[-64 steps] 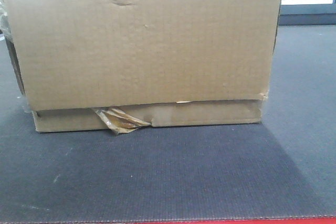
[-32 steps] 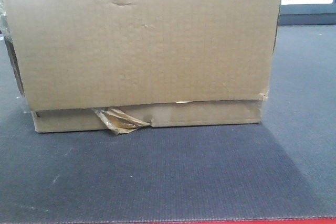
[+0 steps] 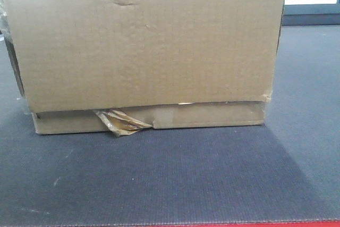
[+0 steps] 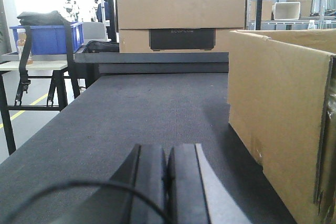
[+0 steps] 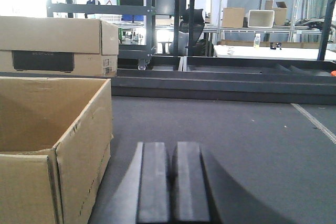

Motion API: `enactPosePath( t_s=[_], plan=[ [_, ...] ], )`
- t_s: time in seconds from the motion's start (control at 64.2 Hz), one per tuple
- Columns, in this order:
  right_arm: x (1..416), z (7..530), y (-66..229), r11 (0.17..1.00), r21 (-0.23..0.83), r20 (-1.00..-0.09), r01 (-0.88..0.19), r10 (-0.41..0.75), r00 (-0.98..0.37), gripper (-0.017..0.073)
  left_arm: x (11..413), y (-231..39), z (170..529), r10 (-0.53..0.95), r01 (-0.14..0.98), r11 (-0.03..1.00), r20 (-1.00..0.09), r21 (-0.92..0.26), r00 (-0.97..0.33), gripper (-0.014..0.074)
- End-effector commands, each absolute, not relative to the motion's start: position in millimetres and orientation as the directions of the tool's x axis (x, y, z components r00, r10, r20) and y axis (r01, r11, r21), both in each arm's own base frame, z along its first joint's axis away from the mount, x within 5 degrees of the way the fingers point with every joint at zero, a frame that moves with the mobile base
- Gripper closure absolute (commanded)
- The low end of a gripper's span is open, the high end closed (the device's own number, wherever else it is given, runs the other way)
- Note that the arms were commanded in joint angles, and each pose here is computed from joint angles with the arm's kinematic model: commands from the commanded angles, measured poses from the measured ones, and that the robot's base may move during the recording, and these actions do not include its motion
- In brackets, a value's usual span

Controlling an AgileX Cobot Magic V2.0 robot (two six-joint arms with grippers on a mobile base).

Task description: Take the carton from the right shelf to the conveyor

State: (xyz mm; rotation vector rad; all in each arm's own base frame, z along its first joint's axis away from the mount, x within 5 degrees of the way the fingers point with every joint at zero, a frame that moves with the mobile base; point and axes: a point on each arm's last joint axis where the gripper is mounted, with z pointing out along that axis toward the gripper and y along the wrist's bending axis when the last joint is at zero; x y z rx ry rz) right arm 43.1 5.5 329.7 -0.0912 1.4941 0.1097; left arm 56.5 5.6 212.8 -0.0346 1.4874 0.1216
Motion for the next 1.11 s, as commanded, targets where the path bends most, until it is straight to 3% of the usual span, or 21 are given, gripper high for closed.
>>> enactPosePath(
  t_s=[0.0,0.156,0.358,0.779,0.841,1.09],
  plan=[
    [42,332,5,0.993,-0.005,-0.994,-0.12,0.008,0.105,0.0634,56,5,216,0.062,-0.1,0.994,-0.992,0.051,0.107,0.061],
    [44,330,5,0.995,0.022,-0.994,-0.102,0.033,0.106,0.0634,56,5,216,0.062,-0.1,0.994,-0.992,0.051,0.107,0.061],
    [58,291,1,0.996,0.083,-0.995,-0.018,0.084,0.049,0.0634,56,5,216,0.062,-0.1,0.994,-0.992,0.051,0.107,0.061],
    [56,211,-1,0.999,0.041,-0.997,0.012,0.04,0.065,0.0634,56,5,216,0.062,-0.1,0.994,-0.992,0.051,0.107,0.061],
    [56,215,-1,0.999,0.041,-0.993,0.013,0.039,0.11,0.0634,56,5,216,0.062,-0.1,0.994,-0.992,0.051,0.107,0.061],
    [56,212,-1,0.999,0.038,-0.996,0.012,0.037,0.08,0.0634,56,5,216,0.062,-0.1,0.994,-0.992,0.051,0.107,0.061]
  ],
)
